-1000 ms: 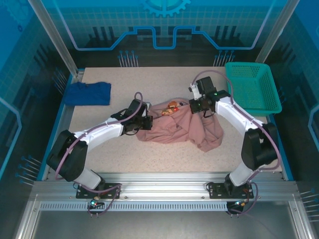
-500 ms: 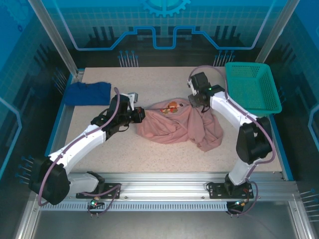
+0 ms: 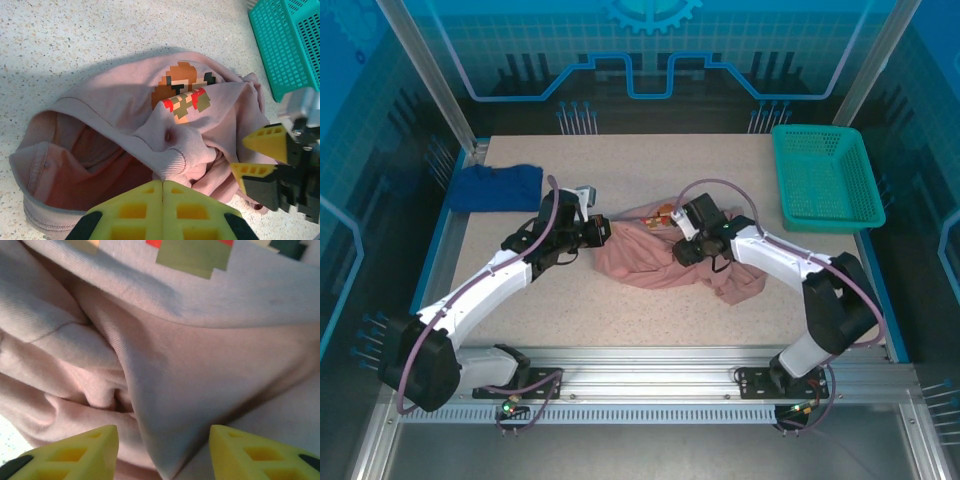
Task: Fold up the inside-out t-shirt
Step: Turn the T-shirt inside out at the center of the table.
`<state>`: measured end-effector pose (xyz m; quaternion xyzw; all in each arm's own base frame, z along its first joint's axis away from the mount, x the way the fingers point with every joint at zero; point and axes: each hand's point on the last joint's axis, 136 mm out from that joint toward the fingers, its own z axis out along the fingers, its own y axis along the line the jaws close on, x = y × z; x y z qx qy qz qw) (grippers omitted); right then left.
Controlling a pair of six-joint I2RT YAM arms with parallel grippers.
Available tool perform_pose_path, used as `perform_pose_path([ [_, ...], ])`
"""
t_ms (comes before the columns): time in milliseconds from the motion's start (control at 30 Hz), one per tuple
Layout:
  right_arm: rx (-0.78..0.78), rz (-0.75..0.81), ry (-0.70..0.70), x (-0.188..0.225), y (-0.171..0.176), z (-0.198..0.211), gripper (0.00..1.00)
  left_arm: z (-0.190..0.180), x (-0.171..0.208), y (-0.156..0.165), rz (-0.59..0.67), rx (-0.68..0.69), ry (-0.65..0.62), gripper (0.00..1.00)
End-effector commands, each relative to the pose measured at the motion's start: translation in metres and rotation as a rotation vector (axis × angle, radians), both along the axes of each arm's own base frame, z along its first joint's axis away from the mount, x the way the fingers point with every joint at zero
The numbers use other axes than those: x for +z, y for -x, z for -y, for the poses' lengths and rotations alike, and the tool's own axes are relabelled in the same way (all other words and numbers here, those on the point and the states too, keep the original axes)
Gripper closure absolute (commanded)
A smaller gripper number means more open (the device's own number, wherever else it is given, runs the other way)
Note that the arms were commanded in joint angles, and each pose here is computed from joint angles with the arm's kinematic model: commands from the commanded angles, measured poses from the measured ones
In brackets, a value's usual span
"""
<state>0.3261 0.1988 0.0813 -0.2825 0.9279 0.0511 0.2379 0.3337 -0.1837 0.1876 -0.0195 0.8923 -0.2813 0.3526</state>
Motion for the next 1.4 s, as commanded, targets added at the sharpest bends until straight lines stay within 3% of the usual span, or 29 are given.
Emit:
perform_pose_path([
  [0, -0.009, 0.007, -0.015, -0.003, -0.013, -0.008, 0.63, -0.003, 0.005, -0.003, 0.001, 0.01, 0.003, 1.0],
  [167, -0.053, 0.015, -0.068, 0.017, -0.022, 0.005, 1.0, -0.015, 0.007, -0.006, -0.002, 0.055, 0.016, 1.0],
  [467, 0.062, -0.076, -0.563, 0.107, 0.027, -0.016, 1.0, -0.05, -0.016, -0.024, -0.028, 0.184, -0.104, 1.0],
  [733, 0.094, -0.153, -0.73, 0.115, 0.036, -0.023, 1.0, -0.049, -0.047, -0.041, -0.103, 0.197, -0.167, 1.0],
  [800, 0.077, -0.172, -0.716, 0.106, 0.034, -0.022, 1.0, -0.048, -0.049, -0.038, -0.103, 0.183, -0.186, 0.87],
  [867, 0.056, -0.184, -0.69, 0.098, 0.033, -0.018, 1.0, -0.037, -0.041, -0.03, -0.05, 0.131, -0.21, 0.65],
  [1000, 0.034, -0.189, -0.672, 0.092, 0.029, -0.014, 1.0, 0.009, -0.027, -0.007, 0.087, -0.068, -0.207, 0.36],
  [1133, 0.021, -0.183, -0.666, 0.091, 0.025, -0.01, 1.0, 0.043, -0.037, 0.008, 0.124, -0.247, -0.228, 0.21],
  [1267, 0.007, -0.177, -0.663, 0.091, 0.023, -0.005, 1.0, 0.068, -0.052, 0.019, 0.142, -0.387, -0.307, 0.13],
  [1367, 0.005, -0.175, -0.667, 0.092, 0.022, -0.004, 1.0, 0.073, -0.066, 0.019, 0.123, -0.415, -0.35, 0.1],
])
